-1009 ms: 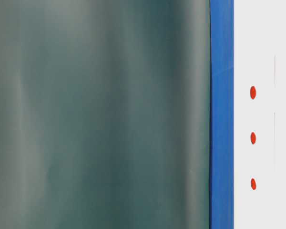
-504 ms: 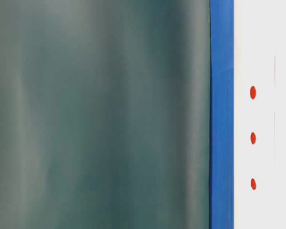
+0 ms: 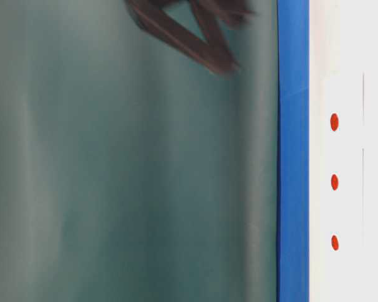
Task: Hit the mark with a hammer.
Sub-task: 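Reach the right gripper down and grasp the wooden mallet's handle, then lift the mallet with the right gripper and carry it over the board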
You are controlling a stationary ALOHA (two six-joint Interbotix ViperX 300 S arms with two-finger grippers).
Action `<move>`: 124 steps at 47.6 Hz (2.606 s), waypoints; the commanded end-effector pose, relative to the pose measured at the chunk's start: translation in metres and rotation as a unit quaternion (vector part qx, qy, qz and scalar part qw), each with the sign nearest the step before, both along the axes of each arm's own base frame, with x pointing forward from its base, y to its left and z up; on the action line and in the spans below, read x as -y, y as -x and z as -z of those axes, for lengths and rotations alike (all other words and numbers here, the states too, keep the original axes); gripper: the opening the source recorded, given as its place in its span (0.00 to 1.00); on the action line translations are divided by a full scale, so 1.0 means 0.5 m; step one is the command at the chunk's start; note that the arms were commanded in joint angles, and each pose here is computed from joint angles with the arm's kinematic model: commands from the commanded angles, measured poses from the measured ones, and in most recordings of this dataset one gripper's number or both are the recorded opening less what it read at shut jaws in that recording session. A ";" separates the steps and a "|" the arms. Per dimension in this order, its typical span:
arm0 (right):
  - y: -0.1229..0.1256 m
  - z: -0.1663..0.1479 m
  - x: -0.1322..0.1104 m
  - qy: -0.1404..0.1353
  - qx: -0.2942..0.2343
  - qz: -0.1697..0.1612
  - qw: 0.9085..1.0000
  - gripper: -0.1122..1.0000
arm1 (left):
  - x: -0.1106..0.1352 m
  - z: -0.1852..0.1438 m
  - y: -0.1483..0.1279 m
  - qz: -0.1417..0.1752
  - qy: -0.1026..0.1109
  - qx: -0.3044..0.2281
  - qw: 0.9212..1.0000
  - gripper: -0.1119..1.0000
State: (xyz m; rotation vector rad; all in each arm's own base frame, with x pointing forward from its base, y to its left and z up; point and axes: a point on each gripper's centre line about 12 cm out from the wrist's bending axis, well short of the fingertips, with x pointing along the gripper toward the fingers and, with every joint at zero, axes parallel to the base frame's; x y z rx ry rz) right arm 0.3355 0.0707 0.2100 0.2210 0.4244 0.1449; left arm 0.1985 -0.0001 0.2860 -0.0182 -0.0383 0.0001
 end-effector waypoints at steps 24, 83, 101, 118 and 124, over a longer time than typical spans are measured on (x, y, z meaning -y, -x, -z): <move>-0.116 0.169 -0.077 -0.046 -0.005 0.024 0.999 0.89 | 0.001 0.003 -0.003 0.001 0.002 -0.003 1.000 0.10; -0.155 0.199 -0.083 -0.052 -0.022 0.047 0.997 0.19 | 0.001 0.015 0.000 0.002 0.003 -0.019 1.000 0.10; -0.128 0.037 -0.075 -0.040 0.048 0.024 0.998 0.19 | 0.001 0.015 0.000 0.001 0.009 -0.019 1.000 0.10; -0.113 -0.027 -0.056 -0.021 0.065 0.017 0.998 0.19 | 0.001 0.014 0.001 0.002 0.012 -0.018 1.000 0.10; -0.115 -0.026 -0.043 -0.019 0.064 0.024 0.997 0.19 | 0.001 0.014 0.001 0.002 0.012 -0.018 1.000 0.10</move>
